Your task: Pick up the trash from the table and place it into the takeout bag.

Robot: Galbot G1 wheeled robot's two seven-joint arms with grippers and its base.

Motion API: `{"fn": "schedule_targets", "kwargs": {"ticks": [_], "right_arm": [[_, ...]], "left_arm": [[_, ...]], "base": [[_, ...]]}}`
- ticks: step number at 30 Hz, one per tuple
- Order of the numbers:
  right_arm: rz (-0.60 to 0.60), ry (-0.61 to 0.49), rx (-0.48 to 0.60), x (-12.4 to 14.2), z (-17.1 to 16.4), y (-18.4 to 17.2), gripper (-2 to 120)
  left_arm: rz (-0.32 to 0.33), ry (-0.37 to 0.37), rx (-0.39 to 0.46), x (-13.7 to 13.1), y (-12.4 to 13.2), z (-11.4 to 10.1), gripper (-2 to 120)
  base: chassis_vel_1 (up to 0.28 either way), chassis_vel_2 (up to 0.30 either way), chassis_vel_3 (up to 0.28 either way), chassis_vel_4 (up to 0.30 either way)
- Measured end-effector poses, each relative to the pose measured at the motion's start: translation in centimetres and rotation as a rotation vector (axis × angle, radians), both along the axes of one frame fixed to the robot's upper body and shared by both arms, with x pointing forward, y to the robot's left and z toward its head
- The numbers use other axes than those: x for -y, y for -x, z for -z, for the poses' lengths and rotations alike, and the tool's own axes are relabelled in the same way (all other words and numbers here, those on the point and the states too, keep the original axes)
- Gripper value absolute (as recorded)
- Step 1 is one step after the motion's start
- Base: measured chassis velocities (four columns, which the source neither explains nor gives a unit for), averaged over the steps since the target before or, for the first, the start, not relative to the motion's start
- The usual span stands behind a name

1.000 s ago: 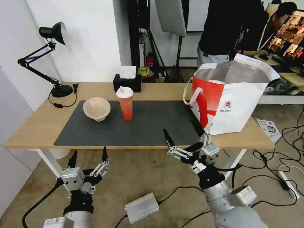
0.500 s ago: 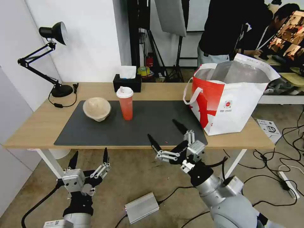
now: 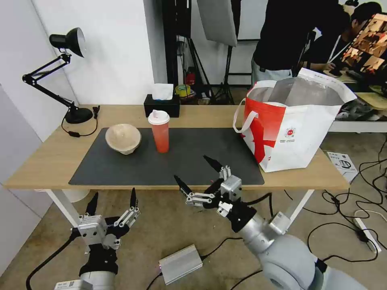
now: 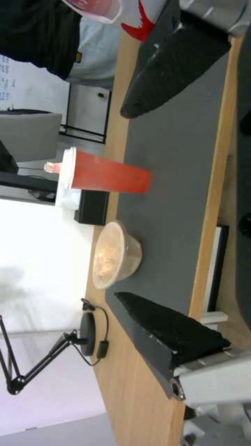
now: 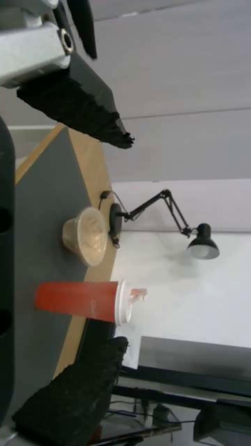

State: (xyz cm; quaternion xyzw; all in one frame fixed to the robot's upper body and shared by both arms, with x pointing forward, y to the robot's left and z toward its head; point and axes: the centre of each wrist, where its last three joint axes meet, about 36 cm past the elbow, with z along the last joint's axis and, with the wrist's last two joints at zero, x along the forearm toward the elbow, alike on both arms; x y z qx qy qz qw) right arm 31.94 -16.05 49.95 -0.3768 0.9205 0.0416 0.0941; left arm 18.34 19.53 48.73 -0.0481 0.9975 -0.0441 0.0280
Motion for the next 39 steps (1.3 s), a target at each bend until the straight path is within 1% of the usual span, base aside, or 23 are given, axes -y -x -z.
{"fn": "schedule_targets", "kwargs": {"ticks": [4, 13, 19, 30, 33, 39], "right_arm": [[0.044, 0.054, -0.011, -0.1, -0.3, -1.4, 100], [0.091, 0.122, -0.044, -0.3, -0.8, -3.2, 100], [0.084, 0.126, -0.073, -0.5, -0.4, -4.1, 100], [0.1, 0.154, -0.097, -1.4, 0.9, -7.1, 100], [0.114, 0.161, -0.117, -2.3, 1.8, -8.7, 100], [0.13, 0.163, -0.126, -2.9, 2.4, -10.2, 100]], "left_arm": [[-0.004, -0.004, -0.002, -0.1, 0.0, 0.0, 100], [-0.006, -0.004, 0.003, -0.1, -0.1, 0.0, 100], [-0.006, -0.002, 0.013, 0.0, -0.3, -0.1, 100], [-0.005, 0.003, 0.021, 0.0, -0.8, 0.1, 100], [-0.004, 0.006, 0.016, 0.0, -0.9, 0.4, 100], [-0.004, 0.007, 0.014, 0.0, -0.9, 0.5, 100]], "base": [[0.0, 0.0, 0.0, 0.0], [0.0, 0.0, 0.0, 0.0], [0.0, 0.0, 0.0, 0.0], [0.0, 0.0, 0.0, 0.0], [0.0, 0.0, 0.0, 0.0], [0.0, 0.0, 0.0, 0.0]]}}
